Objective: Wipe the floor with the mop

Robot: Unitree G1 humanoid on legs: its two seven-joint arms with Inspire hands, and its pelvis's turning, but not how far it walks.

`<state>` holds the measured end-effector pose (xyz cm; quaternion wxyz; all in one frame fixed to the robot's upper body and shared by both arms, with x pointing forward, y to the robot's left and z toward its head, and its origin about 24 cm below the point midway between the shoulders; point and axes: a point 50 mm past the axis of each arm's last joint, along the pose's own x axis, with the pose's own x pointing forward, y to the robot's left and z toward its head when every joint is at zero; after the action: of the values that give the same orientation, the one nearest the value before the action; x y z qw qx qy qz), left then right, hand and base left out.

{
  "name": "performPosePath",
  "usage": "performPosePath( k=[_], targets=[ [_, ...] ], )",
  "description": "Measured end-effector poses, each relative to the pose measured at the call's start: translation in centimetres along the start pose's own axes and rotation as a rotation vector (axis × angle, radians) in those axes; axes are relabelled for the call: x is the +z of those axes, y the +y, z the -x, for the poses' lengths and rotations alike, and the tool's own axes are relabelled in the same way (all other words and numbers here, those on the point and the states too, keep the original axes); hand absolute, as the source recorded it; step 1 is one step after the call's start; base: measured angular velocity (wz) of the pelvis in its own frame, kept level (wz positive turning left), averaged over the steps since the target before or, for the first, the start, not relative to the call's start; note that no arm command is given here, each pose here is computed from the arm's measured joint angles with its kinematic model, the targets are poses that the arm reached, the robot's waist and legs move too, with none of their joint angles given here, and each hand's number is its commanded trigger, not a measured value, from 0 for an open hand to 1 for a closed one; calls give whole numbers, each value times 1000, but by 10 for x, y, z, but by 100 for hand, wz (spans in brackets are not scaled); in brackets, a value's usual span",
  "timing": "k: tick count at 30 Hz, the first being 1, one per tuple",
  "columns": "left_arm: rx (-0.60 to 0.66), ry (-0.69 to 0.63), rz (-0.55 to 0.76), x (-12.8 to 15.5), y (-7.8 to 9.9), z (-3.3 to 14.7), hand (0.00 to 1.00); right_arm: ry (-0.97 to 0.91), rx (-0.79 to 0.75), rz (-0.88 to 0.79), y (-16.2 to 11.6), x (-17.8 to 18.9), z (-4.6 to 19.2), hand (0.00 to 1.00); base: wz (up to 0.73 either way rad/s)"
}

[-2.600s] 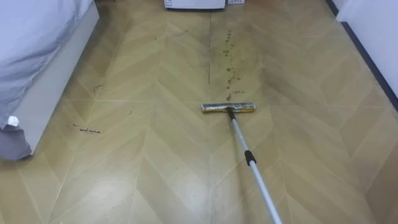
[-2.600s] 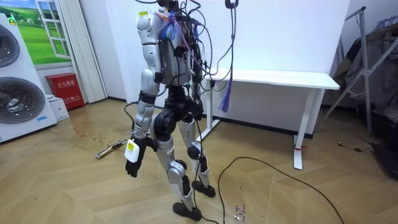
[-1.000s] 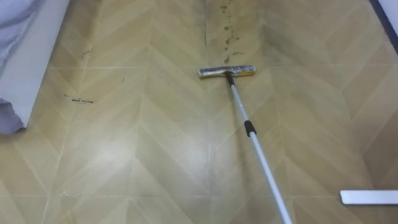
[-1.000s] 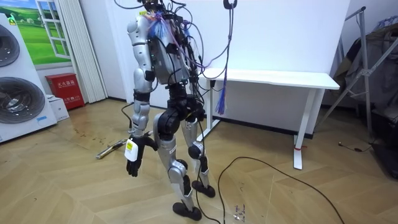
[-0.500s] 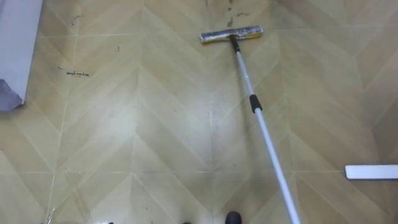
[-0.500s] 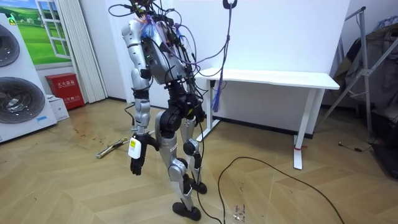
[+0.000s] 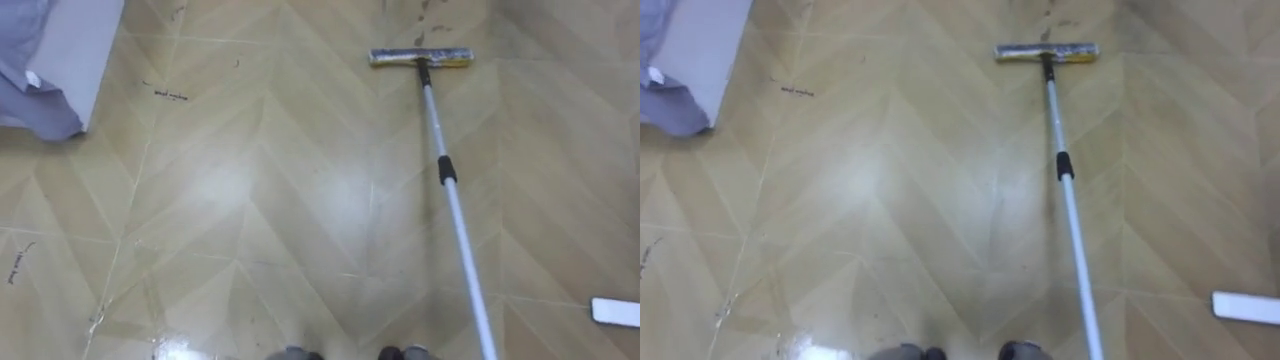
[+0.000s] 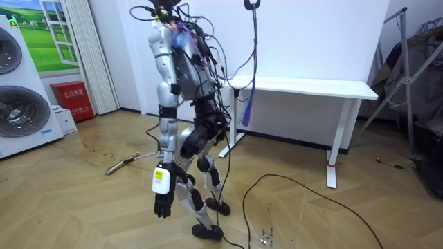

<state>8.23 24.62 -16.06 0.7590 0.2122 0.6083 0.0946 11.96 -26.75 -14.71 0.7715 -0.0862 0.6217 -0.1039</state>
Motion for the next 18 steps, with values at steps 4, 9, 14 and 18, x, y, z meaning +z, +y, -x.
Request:
performPosePath(
  k=[4, 9, 14, 18],
  targets=[
    [1, 15, 17, 0, 7, -2, 0, -191, -14, 37, -35, 92, 20, 100, -36],
    [-77, 52, 22, -15, -3, 0, 0, -259, 59, 2, -41, 119, 30, 100, -4],
    [-146, 51, -48, -21, -6, 1, 0, -125, 34, -22, -55, 60, 16, 100, 30],
    [-194, 76, -49, -18, -8, 1, 0, 53, 30, -66, -54, -12, 7, 100, 45]
  ],
)
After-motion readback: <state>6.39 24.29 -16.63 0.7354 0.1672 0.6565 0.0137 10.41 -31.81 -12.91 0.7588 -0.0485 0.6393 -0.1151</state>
